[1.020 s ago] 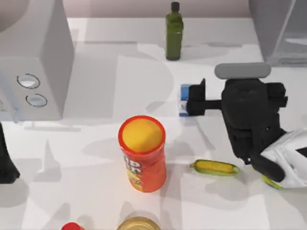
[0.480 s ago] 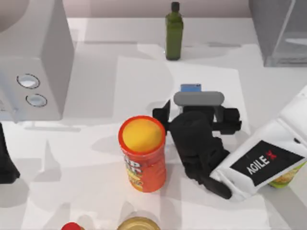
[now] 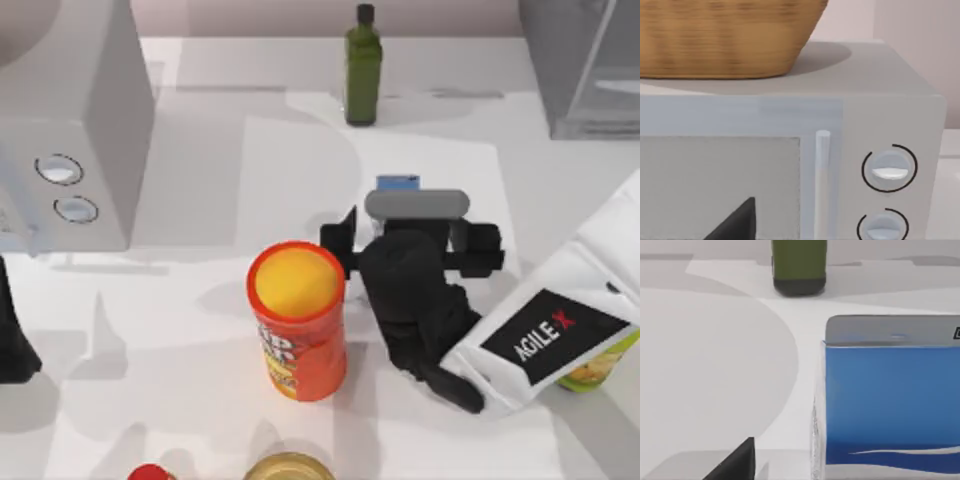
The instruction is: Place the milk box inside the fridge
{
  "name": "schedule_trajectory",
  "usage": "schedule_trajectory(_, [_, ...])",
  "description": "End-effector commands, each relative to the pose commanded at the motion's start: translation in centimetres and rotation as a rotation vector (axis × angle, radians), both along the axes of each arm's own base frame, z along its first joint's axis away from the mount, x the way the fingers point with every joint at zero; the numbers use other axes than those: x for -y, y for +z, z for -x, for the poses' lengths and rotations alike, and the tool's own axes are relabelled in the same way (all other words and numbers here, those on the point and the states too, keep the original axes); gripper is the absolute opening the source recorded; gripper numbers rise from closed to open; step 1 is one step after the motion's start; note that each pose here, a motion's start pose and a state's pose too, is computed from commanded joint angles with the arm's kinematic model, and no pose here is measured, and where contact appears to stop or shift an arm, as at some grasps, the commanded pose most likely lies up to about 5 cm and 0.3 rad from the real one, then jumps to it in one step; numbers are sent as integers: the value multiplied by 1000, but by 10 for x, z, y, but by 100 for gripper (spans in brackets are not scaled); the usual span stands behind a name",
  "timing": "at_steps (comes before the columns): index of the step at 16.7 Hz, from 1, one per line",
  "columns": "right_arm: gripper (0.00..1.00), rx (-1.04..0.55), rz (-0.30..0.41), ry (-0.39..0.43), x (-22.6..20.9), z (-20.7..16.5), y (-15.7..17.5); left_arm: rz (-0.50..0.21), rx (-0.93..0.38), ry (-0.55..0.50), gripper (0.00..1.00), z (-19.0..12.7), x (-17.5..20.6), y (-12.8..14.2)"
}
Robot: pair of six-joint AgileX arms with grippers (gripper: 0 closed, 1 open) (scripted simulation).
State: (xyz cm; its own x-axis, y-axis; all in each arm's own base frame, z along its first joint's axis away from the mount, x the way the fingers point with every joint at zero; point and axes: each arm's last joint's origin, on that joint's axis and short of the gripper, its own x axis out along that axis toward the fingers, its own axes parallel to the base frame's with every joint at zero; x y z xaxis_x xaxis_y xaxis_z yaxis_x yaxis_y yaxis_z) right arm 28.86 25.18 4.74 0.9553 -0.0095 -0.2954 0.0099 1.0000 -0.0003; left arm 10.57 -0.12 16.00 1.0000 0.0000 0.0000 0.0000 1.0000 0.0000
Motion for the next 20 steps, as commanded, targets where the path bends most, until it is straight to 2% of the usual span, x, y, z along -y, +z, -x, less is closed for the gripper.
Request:
schedule_trajectory(8, [100,0,-1,0,-5,-40,-10,0,0,0,100,0,0,0])
schedule_trajectory(12, [100,0,0,0,-6,-42,-10,0,0,0,100,0,0,0])
schedule_trajectory(20, [40,0,0,0,-6,-42,-10,0,0,0,100,0,0,0])
